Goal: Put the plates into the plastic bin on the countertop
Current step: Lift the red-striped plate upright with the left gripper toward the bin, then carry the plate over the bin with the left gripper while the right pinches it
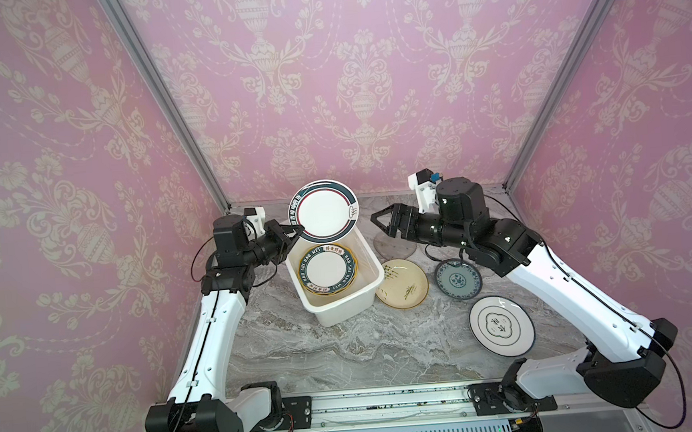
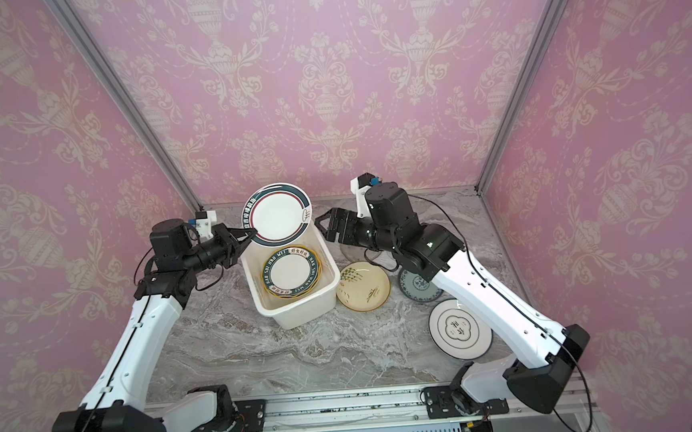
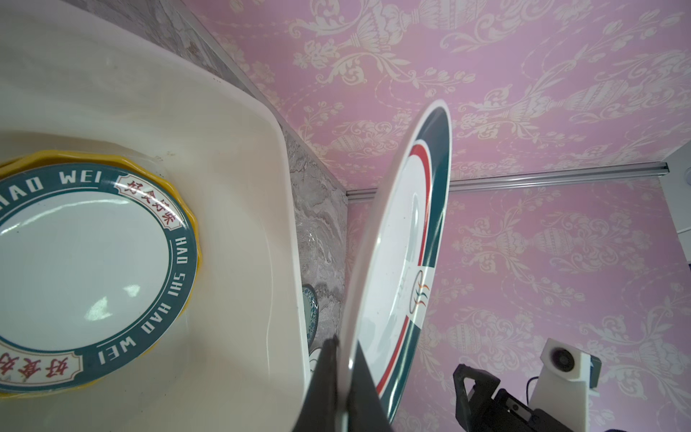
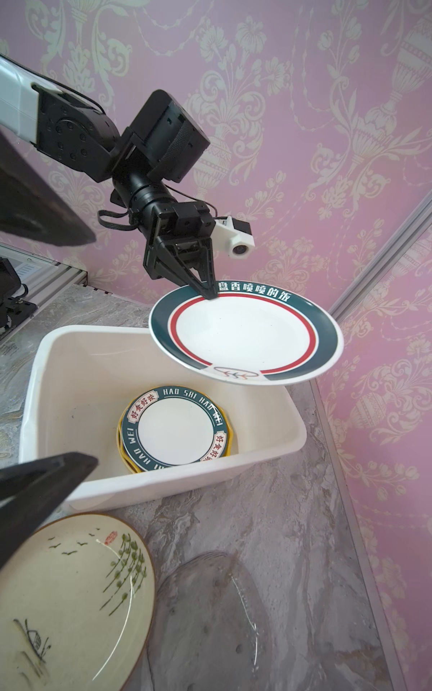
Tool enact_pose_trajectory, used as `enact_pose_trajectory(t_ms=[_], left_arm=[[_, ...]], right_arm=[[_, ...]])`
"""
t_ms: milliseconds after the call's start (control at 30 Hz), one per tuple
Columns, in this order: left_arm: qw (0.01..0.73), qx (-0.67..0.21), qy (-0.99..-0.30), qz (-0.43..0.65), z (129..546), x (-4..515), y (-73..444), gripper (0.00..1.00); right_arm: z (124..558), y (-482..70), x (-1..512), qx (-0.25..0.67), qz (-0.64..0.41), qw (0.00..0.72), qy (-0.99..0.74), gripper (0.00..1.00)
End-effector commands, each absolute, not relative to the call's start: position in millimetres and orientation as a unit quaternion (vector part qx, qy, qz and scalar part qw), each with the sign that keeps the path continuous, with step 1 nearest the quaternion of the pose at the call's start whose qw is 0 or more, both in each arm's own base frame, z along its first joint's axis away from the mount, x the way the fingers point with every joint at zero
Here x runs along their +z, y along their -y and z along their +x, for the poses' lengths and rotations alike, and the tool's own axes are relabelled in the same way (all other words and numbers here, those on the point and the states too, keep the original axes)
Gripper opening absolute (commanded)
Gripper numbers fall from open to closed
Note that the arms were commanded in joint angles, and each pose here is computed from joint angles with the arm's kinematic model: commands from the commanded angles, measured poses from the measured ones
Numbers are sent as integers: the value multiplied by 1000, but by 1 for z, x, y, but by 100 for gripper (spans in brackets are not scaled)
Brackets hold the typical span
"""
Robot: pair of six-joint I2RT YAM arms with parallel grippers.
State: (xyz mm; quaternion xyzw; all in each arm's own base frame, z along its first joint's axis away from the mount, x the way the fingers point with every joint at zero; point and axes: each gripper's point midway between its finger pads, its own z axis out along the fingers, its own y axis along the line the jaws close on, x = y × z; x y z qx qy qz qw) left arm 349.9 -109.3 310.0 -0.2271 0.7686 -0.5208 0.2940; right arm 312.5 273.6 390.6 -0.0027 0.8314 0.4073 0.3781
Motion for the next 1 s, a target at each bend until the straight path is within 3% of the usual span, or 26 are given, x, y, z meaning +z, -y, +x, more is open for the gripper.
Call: enact_pose_trajectory(t_ms=[0,367,967], left_arm=[[278,-531,-779,-186,324,317,129,0],[223,-541,-794,-166,272,308,162,0],[234,-517,-803,-179,270,290,173,0]], right_arm=[[310,-256,390,402,-29,358,-842,85],[313,-273,354,483,-28,261,-835,66],[304,-311,321,477,-30,250,-842,21]])
